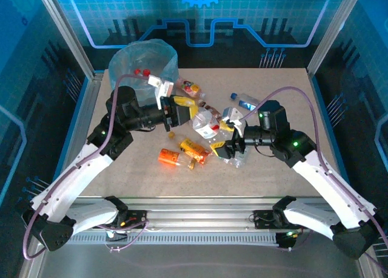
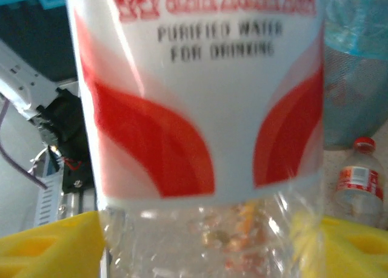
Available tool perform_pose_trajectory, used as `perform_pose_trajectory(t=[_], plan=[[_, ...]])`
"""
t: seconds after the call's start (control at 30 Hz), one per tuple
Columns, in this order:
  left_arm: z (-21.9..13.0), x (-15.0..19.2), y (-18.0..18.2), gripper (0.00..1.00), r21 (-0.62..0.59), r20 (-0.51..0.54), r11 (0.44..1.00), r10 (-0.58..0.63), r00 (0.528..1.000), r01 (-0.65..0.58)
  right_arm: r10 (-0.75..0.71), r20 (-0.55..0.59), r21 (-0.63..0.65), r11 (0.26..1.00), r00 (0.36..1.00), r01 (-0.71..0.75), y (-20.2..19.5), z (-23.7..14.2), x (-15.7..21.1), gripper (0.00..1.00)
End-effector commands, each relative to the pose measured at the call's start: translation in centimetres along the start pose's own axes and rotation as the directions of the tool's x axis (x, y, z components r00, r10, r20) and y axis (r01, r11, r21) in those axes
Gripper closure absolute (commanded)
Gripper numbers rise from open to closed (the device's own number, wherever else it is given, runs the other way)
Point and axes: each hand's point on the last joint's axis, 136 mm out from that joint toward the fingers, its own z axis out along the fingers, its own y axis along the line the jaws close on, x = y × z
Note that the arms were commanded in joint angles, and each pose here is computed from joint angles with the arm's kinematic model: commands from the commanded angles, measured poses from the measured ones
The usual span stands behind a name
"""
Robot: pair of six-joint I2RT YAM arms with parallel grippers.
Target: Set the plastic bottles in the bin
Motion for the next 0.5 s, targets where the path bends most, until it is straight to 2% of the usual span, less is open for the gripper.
perform_pose_trajectory(t=[0.0, 0.1, 0.2, 0.37, 0.47], plan=[[-0.9, -5.1, 1.3, 1.0, -0.181, 0.128, 0.981, 0.088, 0.988, -0.064, -0.016, 0.047, 0.115, 0.993, 0.999, 0.011, -1.9, -0.8, -2.2, 0.14], [-1.6, -8.2, 3.0, 1.0, -0.347, 0.128, 0.931, 0.168, 0.977, -0.115, -0.028, 0.067, 0.167, 0.986, 0.997, 0.016, -2.9, -1.0, -3.4, 0.08], [-2.8, -11.7, 5.3, 1.0, -0.524, 0.092, 0.836, 0.248, 0.964, -0.165, -0.042, 0.064, 0.218, 0.975, 0.997, 0.028, -4.1, -0.9, -4.2, 0.05], [-6.4, -17.5, 10.6, 1.0, -0.688, 0.133, 0.721, 0.245, 0.96, -0.089, -0.067, -0.002, 0.28, 0.958, 0.998, 0.065, -6.4, 0.3, -4.4, 0.03], [-9.0, -19.9, 14.4, 1.0, -0.782, 0.132, 0.621, 0.249, 0.959, -0.053, -0.073, -0.041, 0.263, 0.961, 0.997, 0.081, -7.1, 1.5, -4.3, 0.03]])
